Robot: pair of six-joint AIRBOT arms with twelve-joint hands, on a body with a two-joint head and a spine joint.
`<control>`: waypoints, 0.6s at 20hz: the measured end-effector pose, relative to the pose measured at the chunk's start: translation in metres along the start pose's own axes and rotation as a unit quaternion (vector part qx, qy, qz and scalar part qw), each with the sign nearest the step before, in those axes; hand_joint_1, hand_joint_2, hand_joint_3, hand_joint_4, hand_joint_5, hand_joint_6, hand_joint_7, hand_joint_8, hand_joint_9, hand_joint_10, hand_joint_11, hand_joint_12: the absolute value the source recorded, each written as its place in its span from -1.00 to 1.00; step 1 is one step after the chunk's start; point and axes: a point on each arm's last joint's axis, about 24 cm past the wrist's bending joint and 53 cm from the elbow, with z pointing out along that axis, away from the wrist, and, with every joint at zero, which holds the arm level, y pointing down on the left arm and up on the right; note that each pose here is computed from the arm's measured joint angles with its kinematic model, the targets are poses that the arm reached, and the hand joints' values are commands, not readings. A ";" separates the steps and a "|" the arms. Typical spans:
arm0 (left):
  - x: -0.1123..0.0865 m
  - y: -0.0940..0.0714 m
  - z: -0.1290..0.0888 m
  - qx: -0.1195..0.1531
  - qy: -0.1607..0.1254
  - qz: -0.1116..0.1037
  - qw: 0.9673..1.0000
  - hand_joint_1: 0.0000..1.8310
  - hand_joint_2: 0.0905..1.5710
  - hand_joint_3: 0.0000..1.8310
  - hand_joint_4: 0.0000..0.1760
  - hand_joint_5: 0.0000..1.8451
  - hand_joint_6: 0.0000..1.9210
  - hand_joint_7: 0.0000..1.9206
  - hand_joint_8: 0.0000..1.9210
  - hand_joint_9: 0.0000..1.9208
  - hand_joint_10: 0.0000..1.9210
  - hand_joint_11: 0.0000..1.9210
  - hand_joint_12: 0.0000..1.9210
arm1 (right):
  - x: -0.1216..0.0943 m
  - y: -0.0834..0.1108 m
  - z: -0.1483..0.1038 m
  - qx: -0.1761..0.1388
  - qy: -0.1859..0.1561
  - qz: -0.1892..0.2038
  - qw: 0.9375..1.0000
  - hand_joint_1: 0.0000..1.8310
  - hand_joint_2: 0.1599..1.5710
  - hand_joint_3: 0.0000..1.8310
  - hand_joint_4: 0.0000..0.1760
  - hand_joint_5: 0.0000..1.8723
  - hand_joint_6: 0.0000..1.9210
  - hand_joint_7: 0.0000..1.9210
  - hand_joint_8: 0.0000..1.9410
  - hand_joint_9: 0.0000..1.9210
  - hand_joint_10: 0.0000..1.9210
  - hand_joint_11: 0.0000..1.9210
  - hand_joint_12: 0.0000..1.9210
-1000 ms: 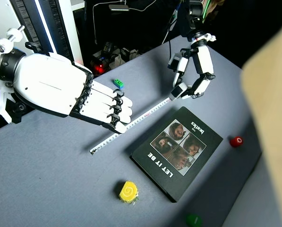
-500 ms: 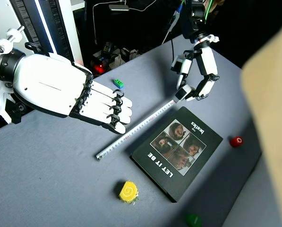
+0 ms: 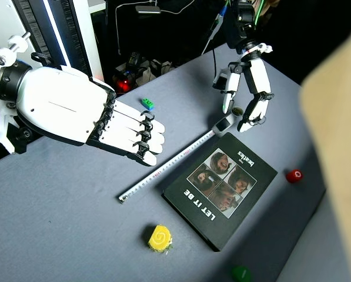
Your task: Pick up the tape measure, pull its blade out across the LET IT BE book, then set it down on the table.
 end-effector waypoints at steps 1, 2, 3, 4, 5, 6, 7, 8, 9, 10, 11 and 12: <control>0.000 0.000 0.000 0.000 0.001 0.001 1.000 -0.12 0.32 -1.00 -1.00 -0.22 -1.00 -0.24 -1.00 -0.28 -1.00 -0.54 -0.38 | 0.000 0.000 0.000 0.000 0.000 0.000 1.000 -0.99 0.28 -1.00 -1.00 -1.00 -1.00 -1.00 -1.00 -1.00 -1.00 -1.00 -0.65; 0.000 0.000 0.000 0.000 0.001 0.001 1.000 -0.15 0.31 -1.00 -1.00 -0.23 -1.00 -0.25 -1.00 -0.30 -1.00 -0.55 -0.38 | 0.000 0.000 0.000 0.000 0.000 0.000 1.000 -0.99 0.28 -1.00 -1.00 -1.00 -1.00 -1.00 -1.00 -1.00 -1.00 -1.00 -0.65; 0.000 0.000 0.000 0.000 0.000 0.002 1.000 -0.17 0.30 -1.00 -1.00 -0.24 -1.00 -0.26 -1.00 -0.30 -1.00 -0.55 -0.38 | 0.000 0.000 0.000 0.000 0.000 0.000 1.000 -0.99 0.28 -1.00 -1.00 -1.00 -1.00 -1.00 -1.00 -1.00 -1.00 -1.00 -0.65; -0.003 -0.001 0.000 0.000 -0.001 0.008 1.000 -0.19 0.30 -1.00 -1.00 -0.24 -1.00 -0.27 -1.00 -0.30 -1.00 -0.55 -0.38 | 0.000 0.000 0.000 0.000 0.000 0.000 1.000 -0.99 0.28 -1.00 -1.00 -1.00 -1.00 -1.00 -1.00 -1.00 -1.00 -1.00 -0.65; -0.008 -0.003 0.001 -0.003 -0.004 0.013 1.000 -0.22 0.32 -1.00 -1.00 -0.25 -1.00 -0.28 -1.00 -0.31 -1.00 -0.55 -0.39 | 0.000 0.000 0.000 0.000 0.000 0.000 1.000 -0.99 0.28 -1.00 -1.00 -1.00 -1.00 -1.00 -1.00 -1.00 -1.00 -1.00 -0.64; -0.017 -0.008 0.002 -0.003 -0.012 0.021 1.000 -0.26 0.32 -1.00 -1.00 -0.27 -1.00 -0.32 -1.00 -0.34 -1.00 -0.57 -0.39 | 0.000 0.000 0.000 0.000 0.000 0.000 1.000 -0.98 0.28 -1.00 -1.00 -1.00 -1.00 -1.00 -1.00 -1.00 -1.00 -1.00 -0.64; -0.031 -0.018 0.004 0.000 -0.026 0.031 0.999 -0.27 0.32 -1.00 -1.00 -0.29 -1.00 -0.33 -1.00 -0.35 -1.00 -0.58 -0.40 | 0.000 0.000 0.000 0.000 0.000 0.000 1.000 -0.98 0.28 -1.00 -1.00 -1.00 -1.00 -1.00 -1.00 -1.00 -1.00 -1.00 -0.64; -0.042 -0.028 0.006 0.004 -0.037 0.040 0.998 -0.28 0.31 -1.00 -1.00 -0.31 -1.00 -0.34 -1.00 -0.36 -1.00 -0.59 -0.40 | 0.000 0.000 0.000 0.000 0.000 0.000 1.000 -0.98 0.28 -1.00 -1.00 -1.00 -1.00 -1.00 -1.00 -1.00 -1.00 -1.00 -0.64; -0.050 -0.038 0.008 0.007 -0.046 0.041 0.998 -0.29 0.30 -1.00 -1.00 -0.34 -1.00 -0.36 -1.00 -0.37 -1.00 -0.59 -0.40 | 0.000 0.000 0.000 0.000 0.000 0.000 1.000 -0.98 0.28 -1.00 -1.00 -1.00 -1.00 -1.00 -1.00 -1.00 -1.00 -1.00 -0.64; -0.053 -0.047 0.011 0.008 -0.046 0.050 0.998 -0.30 0.29 -1.00 -1.00 -0.37 -1.00 -0.39 -1.00 -0.39 -1.00 -0.61 -0.41 | 0.000 0.000 0.000 0.000 0.000 0.000 1.000 -0.98 0.28 -1.00 -1.00 -1.00 -1.00 -1.00 -1.00 -1.00 -1.00 -1.00 -0.64; -0.052 -0.056 0.015 0.008 -0.041 0.063 0.997 -0.31 0.29 -1.00 -1.00 -0.38 -1.00 -0.40 -1.00 -0.40 -1.00 -0.62 -0.41 | 0.000 0.000 0.000 0.000 0.001 0.000 1.000 -0.97 0.28 -1.00 -1.00 -1.00 -1.00 -1.00 -1.00 -1.00 -1.00 -1.00 -0.64; -0.049 -0.062 0.018 0.007 -0.036 0.070 0.997 -0.33 0.29 -1.00 -1.00 -0.38 -1.00 -0.40 -1.00 -0.42 -1.00 -0.63 -0.41 | 0.000 0.000 0.000 0.000 0.001 0.000 1.000 -0.97 0.28 -1.00 -1.00 -1.00 -1.00 -1.00 -1.00 -1.00 -1.00 -1.00 -0.64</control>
